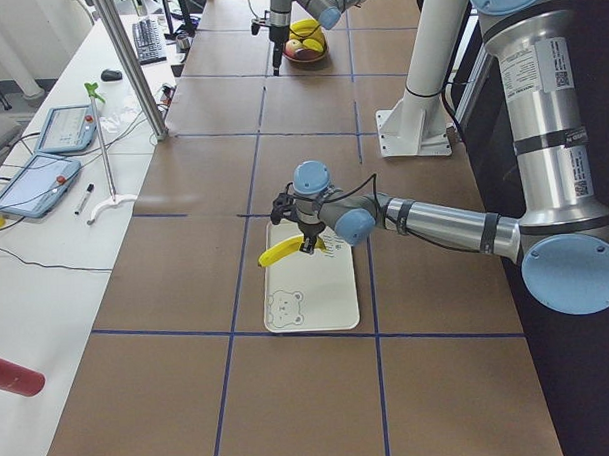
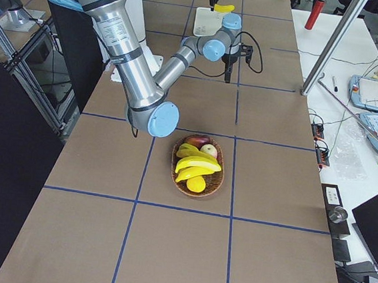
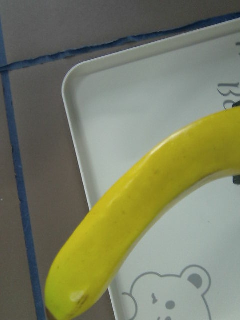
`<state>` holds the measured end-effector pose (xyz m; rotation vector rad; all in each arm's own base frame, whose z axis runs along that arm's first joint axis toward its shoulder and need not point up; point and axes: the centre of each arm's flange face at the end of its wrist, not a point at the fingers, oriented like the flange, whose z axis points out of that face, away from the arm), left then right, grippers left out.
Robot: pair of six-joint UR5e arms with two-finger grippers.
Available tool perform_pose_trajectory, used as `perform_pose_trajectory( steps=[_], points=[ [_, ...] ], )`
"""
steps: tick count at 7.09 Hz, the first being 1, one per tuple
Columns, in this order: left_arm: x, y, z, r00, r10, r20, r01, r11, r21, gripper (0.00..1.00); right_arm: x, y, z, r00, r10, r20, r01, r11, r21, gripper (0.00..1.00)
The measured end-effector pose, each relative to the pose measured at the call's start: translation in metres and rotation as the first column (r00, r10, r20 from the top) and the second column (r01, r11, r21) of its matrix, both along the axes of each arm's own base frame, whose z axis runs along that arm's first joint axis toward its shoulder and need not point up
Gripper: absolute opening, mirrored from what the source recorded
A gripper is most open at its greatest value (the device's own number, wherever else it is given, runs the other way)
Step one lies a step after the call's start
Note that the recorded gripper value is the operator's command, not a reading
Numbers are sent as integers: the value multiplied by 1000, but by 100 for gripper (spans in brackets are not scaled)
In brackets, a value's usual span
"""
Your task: Transfer all bananas from basket to plate
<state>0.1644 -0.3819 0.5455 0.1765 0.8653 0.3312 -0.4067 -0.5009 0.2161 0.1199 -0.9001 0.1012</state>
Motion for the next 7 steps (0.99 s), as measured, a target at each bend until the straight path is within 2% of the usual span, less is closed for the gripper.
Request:
perform_pose_trajectory(
  steps=[2, 3, 5, 7],
  points=[
    [-3, 5, 20, 995, 94, 15, -95, 990, 104, 13, 0, 0, 4, 1000, -9, -8, 9, 1000, 12, 100],
    [-3, 4, 38, 994, 110, 11, -110, 985, 131, 14, -1, 0, 4, 1000, -10, -9, 10, 1000, 15, 100],
    [-4, 7, 74, 994, 111, -5, -109, 984, 144, 25, -1, 0, 4, 1000, -12, -8, 12, 1000, 17, 100],
    [-3, 8, 96, 995, 104, 2, -103, 988, 112, 40, -4, 2, 4, 1000, -16, -9, 16, 1000, 19, 100]
  ],
)
